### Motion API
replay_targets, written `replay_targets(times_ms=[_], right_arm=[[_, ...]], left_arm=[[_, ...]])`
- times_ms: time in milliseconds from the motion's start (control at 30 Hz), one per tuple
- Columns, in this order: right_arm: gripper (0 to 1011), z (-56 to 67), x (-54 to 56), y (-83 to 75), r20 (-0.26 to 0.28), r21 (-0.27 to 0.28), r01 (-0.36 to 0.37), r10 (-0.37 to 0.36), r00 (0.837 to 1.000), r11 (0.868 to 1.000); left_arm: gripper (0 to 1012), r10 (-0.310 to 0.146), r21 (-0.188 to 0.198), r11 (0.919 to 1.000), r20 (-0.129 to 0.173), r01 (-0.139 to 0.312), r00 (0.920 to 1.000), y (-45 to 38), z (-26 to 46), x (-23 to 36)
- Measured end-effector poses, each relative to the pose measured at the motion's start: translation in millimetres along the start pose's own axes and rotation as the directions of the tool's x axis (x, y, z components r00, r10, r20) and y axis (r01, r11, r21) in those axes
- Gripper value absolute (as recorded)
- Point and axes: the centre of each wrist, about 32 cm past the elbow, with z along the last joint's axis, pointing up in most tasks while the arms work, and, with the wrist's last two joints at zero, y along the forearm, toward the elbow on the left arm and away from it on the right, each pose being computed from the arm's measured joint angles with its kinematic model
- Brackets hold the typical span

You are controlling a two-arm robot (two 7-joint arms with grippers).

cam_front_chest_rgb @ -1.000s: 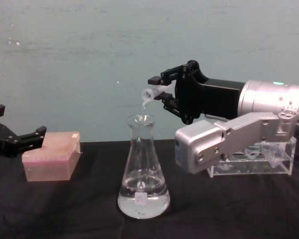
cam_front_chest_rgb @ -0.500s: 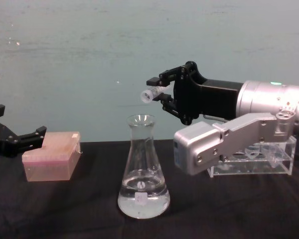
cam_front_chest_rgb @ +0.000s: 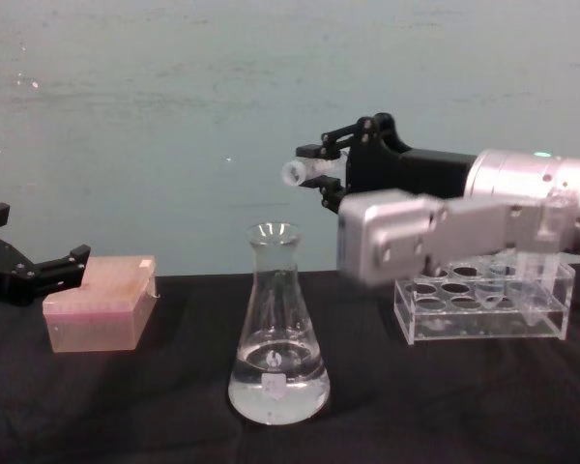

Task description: Pour the liquid from the test tube into the beaker using one hand.

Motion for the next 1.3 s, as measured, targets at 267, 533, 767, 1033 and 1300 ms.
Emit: replay_targets(times_ms=[267,533,767,1033,1300], right_arm=[[218,-11.2,18.8,-11.1,-0.41,-0.051,-0.049,0.024,0.912,0.997],[218,-33.5,36.3,-17.0,-0.677,-0.096,-0.086,-0.002,0.736,0.992],[218,-59.4,47.1,-17.9,-0.853,-0.138,-0.137,-0.047,0.52,0.981],[218,-81.4,46.2,-18.4,-0.947,-0.133,-0.21,-0.062,0.315,0.968],[218,-86.1,42.0,-18.9,-0.964,-0.121,-0.233,-0.058,0.261,0.965]], left_arm=[[1000,0.0,0.0,1.0,0.0,0.0,1.0,0.0,0.0,0.0],[1000,0.0,0.0,1.0,0.0,0.0,1.0,0.0,0.0,0.0],[1000,0.0,0.0,1.0,0.0,0.0,1.0,0.0,0.0,0.0],[1000,0.0,0.0,1.0,0.0,0.0,1.0,0.0,0.0,0.0],[1000,0.0,0.0,1.0,0.0,0.0,1.0,0.0,0.0,0.0]])
